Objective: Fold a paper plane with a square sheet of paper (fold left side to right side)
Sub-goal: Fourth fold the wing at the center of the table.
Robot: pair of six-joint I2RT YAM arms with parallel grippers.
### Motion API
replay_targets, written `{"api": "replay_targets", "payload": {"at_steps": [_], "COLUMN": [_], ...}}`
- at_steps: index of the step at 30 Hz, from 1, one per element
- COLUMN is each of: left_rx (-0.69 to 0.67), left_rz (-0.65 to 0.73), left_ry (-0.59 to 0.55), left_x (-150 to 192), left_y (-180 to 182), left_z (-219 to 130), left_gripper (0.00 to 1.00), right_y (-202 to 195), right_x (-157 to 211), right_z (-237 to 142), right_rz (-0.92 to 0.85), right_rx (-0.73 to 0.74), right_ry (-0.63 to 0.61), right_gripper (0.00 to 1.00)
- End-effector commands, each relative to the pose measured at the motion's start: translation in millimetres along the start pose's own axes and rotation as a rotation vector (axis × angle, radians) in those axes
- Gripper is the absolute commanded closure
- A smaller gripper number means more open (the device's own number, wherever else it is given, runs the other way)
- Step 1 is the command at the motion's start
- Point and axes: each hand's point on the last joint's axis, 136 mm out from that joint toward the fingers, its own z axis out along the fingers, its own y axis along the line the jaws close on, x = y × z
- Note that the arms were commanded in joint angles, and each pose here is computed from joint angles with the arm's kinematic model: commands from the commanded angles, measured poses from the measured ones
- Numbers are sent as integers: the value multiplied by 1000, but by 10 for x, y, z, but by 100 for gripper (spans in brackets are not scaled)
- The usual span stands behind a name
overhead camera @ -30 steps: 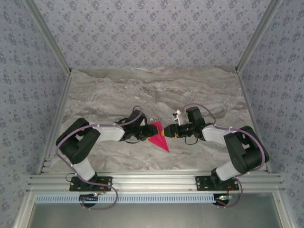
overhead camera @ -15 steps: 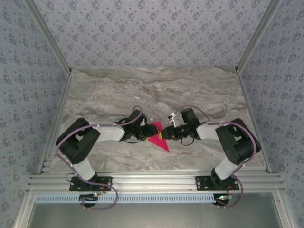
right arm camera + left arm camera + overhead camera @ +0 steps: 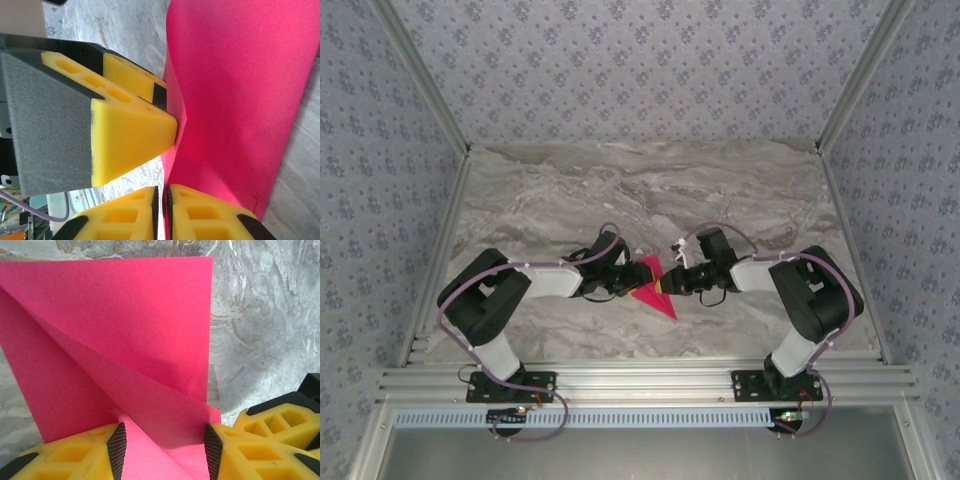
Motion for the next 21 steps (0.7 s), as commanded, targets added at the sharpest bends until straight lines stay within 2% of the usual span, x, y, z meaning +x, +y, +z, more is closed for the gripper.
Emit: {"api": "replay_targets", "payload": {"at_steps": [1,7,21], "left_rx": [-23,-22,-22], "left_rz": [13,16,17], "left_ry": [0,2,3], "left_x": [34,44,52], "left_y": [47,39,48], "left_z": [-29,-33,-42], "left_gripper": [53,53,51], "right_y": [-27,-83,-194], "right_x": [0,7,-32], "right_z": [27,2,-67], "right_rz": [-4,-8,2], "right_rx": [21,64,130], "right_ry": [16,10,-24], "right_gripper": [90,100,100]}}
